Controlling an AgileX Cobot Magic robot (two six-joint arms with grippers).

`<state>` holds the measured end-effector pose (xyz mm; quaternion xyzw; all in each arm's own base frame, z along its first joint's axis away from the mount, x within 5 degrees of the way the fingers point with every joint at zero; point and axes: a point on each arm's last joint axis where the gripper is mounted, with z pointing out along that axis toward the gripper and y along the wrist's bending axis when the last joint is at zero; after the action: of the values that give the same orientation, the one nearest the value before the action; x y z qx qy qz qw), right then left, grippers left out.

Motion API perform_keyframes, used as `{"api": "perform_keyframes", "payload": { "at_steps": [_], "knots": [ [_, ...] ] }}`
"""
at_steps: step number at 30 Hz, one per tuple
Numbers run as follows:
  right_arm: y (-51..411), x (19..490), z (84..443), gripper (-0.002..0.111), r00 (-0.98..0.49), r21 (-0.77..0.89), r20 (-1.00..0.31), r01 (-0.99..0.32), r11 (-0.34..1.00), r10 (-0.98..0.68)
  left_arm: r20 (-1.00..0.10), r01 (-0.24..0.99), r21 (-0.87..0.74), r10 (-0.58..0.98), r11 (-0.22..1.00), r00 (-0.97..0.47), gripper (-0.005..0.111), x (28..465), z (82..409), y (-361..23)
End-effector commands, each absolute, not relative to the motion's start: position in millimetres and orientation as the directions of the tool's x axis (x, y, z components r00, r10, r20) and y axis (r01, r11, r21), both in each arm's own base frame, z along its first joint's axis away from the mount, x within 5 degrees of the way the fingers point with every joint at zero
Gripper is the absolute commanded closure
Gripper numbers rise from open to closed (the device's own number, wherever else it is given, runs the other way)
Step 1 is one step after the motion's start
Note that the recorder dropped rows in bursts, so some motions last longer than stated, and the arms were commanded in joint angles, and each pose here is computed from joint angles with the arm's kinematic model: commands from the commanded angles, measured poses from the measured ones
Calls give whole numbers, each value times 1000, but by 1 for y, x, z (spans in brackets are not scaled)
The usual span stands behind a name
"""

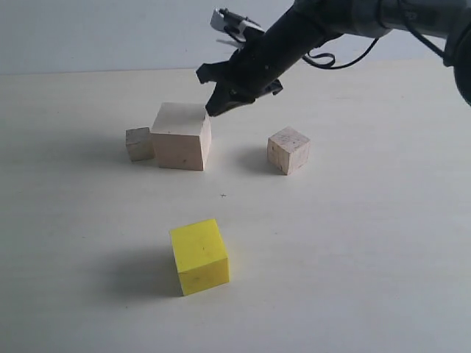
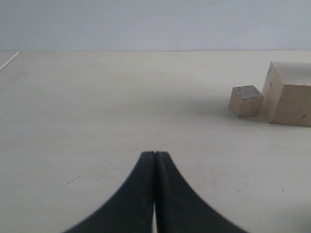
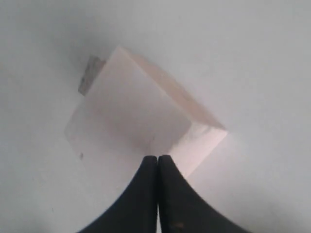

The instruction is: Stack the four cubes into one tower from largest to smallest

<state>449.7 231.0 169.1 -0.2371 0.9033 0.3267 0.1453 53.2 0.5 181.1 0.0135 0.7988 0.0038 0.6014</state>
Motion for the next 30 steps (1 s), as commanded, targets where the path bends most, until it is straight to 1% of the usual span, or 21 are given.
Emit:
{"api": "perform_keyframes", "payload": {
  "at_steps": [1, 4, 6, 10, 16, 19, 22, 30],
  "knots": [
    [235, 453, 190, 108, -829, 538, -492, -529, 656, -265, -964, 26, 14, 20, 1000, -267, 107, 53, 181, 0],
    [244, 447, 194, 108, -824, 615, -501, -555, 560, -265, -964, 26, 14, 20, 1000, -267, 107, 53, 181, 0],
    [250, 445, 194, 108, -816, 629, -515, -568, 530, -264, -964, 26, 14, 20, 1000, -267, 107, 53, 181, 0],
    [263, 441, 191, 108, -782, 595, -549, -614, 520, -295, -964, 26, 14, 20, 1000, -267, 107, 53, 181, 0],
    [278, 434, 169, 108, -794, 612, -514, -604, 510, -324, -963, 26, 16, 22, 1000, -267, 107, 53, 181, 0],
    [285, 431, 167, 108, -799, 632, -510, -599, 493, -317, -963, 26, 16, 22, 1000, -267, 107, 53, 181, 0],
    [294, 428, 170, 108, -784, 640, -538, -619, 455, -309, -963, 26, 16, 22, 1000, -267, 107, 53, 181, 0],
    [315, 423, 162, 108, -781, 622, -563, -616, 483, -271, -963, 26, 16, 22, 1000, -267, 107, 53, 181, 0]
  ]
}}
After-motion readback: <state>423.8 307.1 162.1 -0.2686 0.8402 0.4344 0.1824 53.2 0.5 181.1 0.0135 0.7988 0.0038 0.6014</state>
